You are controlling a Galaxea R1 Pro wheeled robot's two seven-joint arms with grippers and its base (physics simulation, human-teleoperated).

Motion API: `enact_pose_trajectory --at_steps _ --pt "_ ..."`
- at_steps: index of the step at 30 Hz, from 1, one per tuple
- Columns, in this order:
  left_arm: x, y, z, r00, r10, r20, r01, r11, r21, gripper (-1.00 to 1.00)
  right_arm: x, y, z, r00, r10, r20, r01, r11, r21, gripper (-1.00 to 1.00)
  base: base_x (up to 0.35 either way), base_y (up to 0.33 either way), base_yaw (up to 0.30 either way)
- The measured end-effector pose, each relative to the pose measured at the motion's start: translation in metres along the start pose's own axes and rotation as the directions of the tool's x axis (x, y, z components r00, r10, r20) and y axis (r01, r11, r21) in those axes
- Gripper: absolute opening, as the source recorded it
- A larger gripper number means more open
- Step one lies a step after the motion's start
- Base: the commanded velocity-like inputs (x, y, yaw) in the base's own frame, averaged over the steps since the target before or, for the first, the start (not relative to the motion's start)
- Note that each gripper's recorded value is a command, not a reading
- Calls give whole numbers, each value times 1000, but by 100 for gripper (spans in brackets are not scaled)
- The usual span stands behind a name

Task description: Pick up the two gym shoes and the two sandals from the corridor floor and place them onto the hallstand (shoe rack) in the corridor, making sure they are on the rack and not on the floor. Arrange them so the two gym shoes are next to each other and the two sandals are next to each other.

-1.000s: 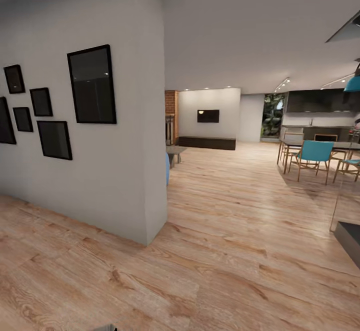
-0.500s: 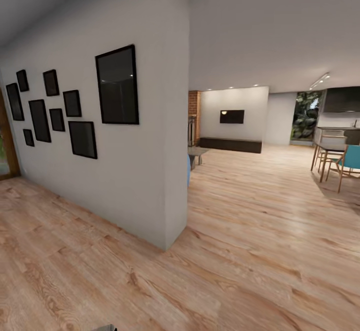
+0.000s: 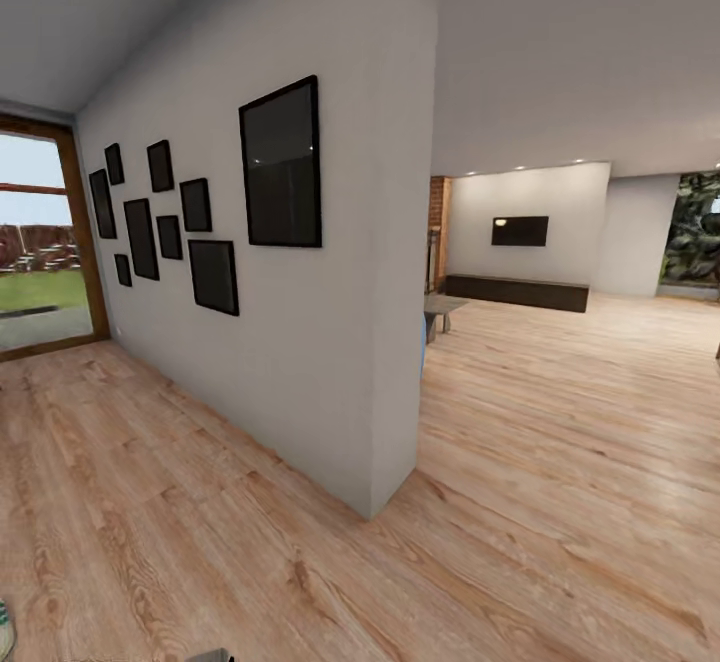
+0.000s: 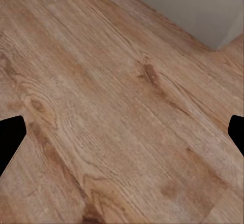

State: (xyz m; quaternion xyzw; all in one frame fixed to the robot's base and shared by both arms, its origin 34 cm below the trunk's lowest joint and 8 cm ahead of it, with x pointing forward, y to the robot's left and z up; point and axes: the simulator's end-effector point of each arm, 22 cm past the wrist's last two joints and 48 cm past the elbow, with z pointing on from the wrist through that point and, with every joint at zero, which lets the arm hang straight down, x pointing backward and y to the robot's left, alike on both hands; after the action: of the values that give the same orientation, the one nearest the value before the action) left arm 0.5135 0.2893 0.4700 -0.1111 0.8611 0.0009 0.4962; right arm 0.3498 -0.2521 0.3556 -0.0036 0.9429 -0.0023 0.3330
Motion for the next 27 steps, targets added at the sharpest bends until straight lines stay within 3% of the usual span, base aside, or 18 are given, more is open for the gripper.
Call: enact_pose_trajectory --at_steps 27 --pt "13 2 1 1000 3 -29 -3 1000 -5 100 11 0 -1 1000 -1 -30 1 1000 0 100 8 0 247"
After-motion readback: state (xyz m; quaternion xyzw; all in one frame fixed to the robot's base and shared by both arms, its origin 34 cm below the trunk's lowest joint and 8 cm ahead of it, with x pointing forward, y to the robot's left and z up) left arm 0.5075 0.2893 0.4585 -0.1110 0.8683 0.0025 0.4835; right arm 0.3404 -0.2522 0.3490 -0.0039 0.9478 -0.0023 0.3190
